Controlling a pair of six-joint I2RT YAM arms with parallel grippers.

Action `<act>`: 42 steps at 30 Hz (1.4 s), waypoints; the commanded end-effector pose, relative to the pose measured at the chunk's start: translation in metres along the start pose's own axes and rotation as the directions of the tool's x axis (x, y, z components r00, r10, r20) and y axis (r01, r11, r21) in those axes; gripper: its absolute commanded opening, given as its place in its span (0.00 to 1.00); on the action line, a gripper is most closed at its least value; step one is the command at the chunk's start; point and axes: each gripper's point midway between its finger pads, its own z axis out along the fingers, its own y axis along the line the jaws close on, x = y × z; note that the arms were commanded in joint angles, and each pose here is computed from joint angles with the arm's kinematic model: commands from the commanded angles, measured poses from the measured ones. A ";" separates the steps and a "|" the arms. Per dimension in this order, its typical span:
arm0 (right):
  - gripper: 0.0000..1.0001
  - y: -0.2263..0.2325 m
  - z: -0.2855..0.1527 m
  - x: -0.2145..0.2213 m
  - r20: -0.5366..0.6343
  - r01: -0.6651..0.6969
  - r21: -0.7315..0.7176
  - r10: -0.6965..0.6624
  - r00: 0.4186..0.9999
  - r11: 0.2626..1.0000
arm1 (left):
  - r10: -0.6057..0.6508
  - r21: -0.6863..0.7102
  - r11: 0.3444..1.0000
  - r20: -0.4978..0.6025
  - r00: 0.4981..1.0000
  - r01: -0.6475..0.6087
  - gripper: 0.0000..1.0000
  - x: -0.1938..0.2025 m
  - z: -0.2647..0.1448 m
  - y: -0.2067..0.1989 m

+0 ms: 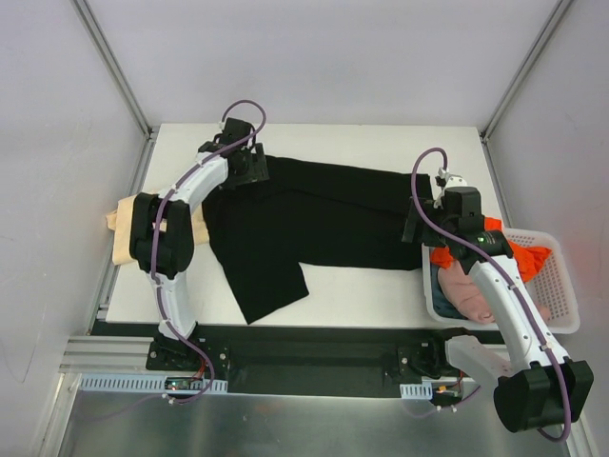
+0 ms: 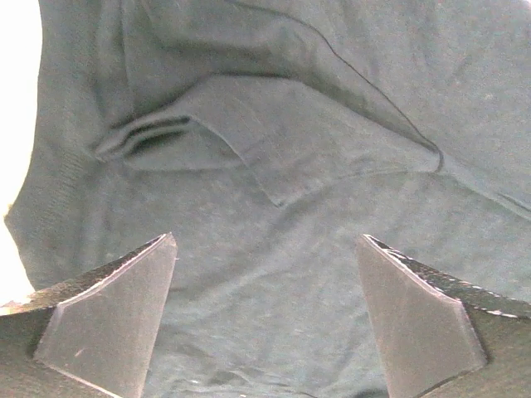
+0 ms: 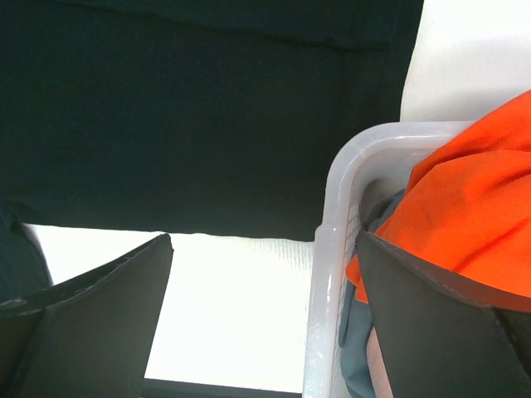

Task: Fold and stack the t-shirts
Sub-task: Fold the flattened tshirt in 1/3 of the way

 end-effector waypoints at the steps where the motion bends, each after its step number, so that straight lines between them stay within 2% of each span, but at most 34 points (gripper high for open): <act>1: 0.96 0.000 -0.003 -0.006 0.024 -0.005 -0.004 0.005 1.000 1.000 | -0.057 0.053 0.997 -0.056 0.997 0.060 0.84 0.020 0.001 -0.013; 6: 0.96 0.000 -0.005 -0.006 0.027 -0.003 -0.003 0.003 1.000 1.000 | -0.040 0.043 0.998 -0.069 0.997 0.043 0.73 0.018 0.017 -0.015; 12: 0.96 -0.003 -0.004 -0.005 0.019 -0.002 0.015 0.002 1.000 1.000 | -0.038 0.047 0.998 -0.106 0.994 0.043 0.65 0.025 0.036 -0.019; 26: 0.96 -0.005 0.002 -0.001 -0.016 0.001 0.026 0.000 1.000 1.000 | -0.045 0.102 0.993 -0.154 0.987 0.061 0.41 0.032 0.049 -0.035; 27: 0.96 -0.004 0.002 -0.001 -0.017 0.002 0.024 -0.001 1.000 1.000 | -0.047 0.100 0.993 -0.153 0.987 0.063 0.35 0.032 0.050 -0.035; 29: 0.97 -0.004 0.002 -0.001 -0.019 0.002 0.025 -0.002 1.000 1.000 | -0.048 0.101 0.993 -0.152 0.987 0.064 0.31 0.032 0.048 -0.035; 32: 0.97 -0.004 0.003 0.001 -0.026 0.004 0.023 -0.003 1.000 1.000 | -0.048 0.098 0.993 -0.138 0.989 0.062 0.19 0.028 0.046 -0.035; 33: 0.96 -0.002 0.003 0.000 -0.028 0.003 0.016 -0.003 1.000 1.000 | -0.047 0.101 0.993 -0.136 0.990 0.061 0.14 0.026 0.046 -0.035; 34: 0.97 -0.002 0.003 0.001 -0.032 0.005 0.012 -0.004 0.999 1.000 | -0.040 0.109 0.993 -0.129 0.991 0.054 0.02 0.023 0.045 -0.037; 35: 0.96 -0.001 0.003 0.001 -0.033 0.005 0.009 -0.004 0.999 1.000 | -0.039 0.116 0.992 -0.116 0.992 0.053 0.00 0.018 0.043 -0.039; 42: 0.96 -0.002 0.002 0.001 -0.028 0.004 0.009 -0.003 1.000 1.000 | -0.037 0.147 0.988 -0.087 0.995 0.050 0.00 0.008 0.026 -0.045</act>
